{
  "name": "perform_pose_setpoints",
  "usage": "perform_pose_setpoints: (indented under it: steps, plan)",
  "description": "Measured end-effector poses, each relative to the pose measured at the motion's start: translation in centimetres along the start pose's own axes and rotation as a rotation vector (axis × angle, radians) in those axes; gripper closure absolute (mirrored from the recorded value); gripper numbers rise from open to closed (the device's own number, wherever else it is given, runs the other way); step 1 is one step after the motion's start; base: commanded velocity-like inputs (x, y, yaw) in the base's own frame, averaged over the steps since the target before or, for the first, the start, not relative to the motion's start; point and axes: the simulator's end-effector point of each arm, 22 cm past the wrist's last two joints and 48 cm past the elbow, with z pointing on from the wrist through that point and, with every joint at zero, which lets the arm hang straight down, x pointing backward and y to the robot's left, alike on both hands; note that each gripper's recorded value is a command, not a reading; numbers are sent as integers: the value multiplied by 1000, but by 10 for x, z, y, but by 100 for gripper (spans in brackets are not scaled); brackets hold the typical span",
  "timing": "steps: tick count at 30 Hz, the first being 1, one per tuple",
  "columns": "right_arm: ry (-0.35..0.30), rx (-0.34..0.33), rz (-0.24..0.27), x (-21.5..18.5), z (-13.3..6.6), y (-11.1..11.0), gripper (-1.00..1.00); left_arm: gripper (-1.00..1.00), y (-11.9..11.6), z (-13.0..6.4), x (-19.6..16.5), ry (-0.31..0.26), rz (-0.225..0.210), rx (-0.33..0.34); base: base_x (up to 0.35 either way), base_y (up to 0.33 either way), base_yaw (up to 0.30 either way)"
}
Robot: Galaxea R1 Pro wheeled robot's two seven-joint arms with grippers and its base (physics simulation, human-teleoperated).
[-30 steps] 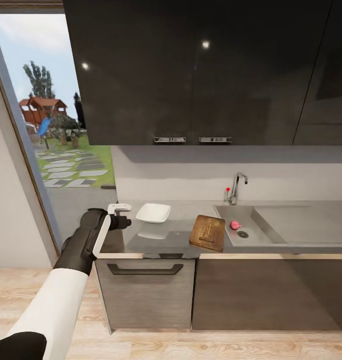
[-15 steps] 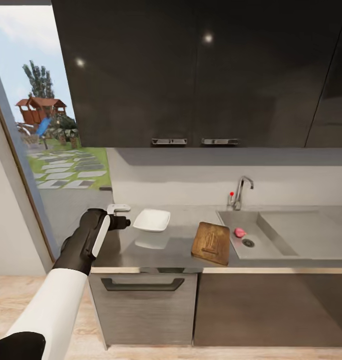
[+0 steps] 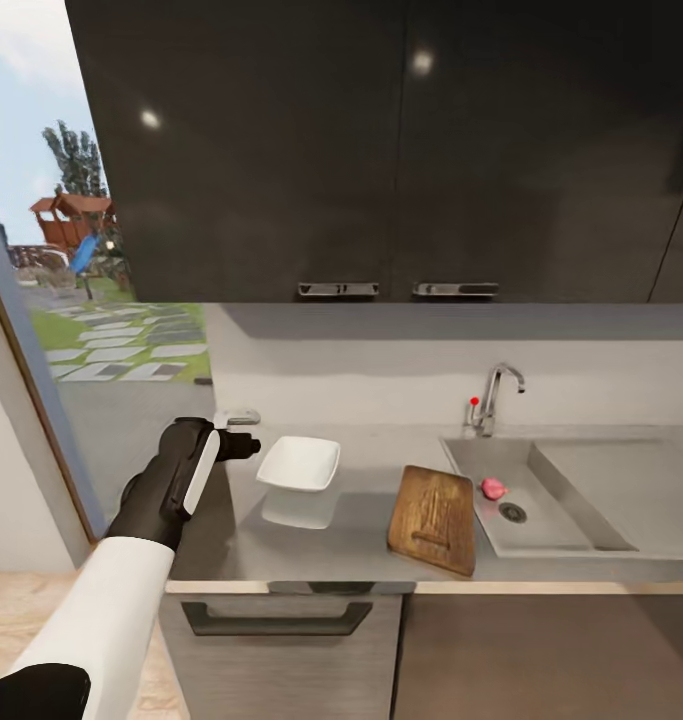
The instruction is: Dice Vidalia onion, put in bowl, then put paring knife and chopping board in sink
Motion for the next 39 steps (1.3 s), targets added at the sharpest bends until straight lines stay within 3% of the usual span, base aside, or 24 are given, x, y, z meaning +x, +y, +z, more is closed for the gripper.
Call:
perform_pose_setpoints:
  steps: [3, 12, 26, 39]
  plan:
    - [32, -3, -1, 8, -1, 0, -100, -100, 0, 0, 0, -1, 1, -1, 194, 0, 0]
    - [45, -36, -1, 11, -1, 9, -100, -100, -3, 2, 2, 4, 4, 4, 112, 0, 0]
    - [88, -47, 3, 21, -2, 17, -100, -100, -10, 15, 25, 65, 23, 9, 241, 0, 0]
    - [126, -47, 4, 30, -3, 18, -100, -100, -11, 23, 35, 89, 31, 8, 19, 0, 0]
